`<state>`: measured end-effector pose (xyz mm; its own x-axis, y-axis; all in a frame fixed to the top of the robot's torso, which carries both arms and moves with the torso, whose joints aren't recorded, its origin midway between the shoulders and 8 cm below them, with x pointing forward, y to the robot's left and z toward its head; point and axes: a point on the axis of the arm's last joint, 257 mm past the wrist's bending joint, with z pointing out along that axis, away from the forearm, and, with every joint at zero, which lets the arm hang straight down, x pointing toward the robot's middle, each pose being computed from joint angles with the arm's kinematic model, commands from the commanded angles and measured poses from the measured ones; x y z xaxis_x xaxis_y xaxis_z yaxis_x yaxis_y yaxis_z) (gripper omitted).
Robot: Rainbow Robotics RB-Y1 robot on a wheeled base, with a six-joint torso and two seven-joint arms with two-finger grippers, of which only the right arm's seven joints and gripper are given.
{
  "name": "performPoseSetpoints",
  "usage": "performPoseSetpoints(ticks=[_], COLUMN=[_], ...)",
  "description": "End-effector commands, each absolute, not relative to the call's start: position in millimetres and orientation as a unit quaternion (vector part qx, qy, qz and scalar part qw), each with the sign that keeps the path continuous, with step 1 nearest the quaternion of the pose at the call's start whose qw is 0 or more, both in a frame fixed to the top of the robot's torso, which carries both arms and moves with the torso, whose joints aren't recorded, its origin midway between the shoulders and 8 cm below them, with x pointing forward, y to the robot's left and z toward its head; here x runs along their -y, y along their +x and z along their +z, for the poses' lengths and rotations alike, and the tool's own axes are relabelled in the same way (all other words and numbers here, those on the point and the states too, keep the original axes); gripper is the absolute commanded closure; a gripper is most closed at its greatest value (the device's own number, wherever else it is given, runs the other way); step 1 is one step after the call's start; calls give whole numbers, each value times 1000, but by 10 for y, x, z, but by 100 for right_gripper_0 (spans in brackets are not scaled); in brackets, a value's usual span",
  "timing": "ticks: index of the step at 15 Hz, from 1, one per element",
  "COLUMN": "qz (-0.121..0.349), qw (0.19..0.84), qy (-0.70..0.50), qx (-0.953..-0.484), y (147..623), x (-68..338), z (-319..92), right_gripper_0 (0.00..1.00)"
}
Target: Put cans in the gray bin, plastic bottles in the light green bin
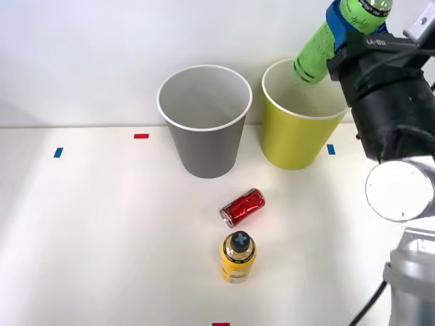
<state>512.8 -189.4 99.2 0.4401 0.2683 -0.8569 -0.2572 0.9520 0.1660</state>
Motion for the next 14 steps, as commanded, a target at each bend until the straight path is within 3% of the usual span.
performPoseSetpoints(ticks=[1, 5, 9, 10, 13, 14], qz=[103, 98, 111, 122, 125, 127], qw=[846, 827, 821, 820, 820, 820], qy=[9, 5, 2, 5, 3, 5], qx=[-524, -554, -560, -559, -558, -557], y=[5586, 5960, 6010, 6004, 6001, 5999], x=[2134, 2077, 1976, 1952, 1918, 1908], z=[962, 748, 693, 701, 705, 705], right_gripper_0=[100, 100, 100, 90, 6, 0])
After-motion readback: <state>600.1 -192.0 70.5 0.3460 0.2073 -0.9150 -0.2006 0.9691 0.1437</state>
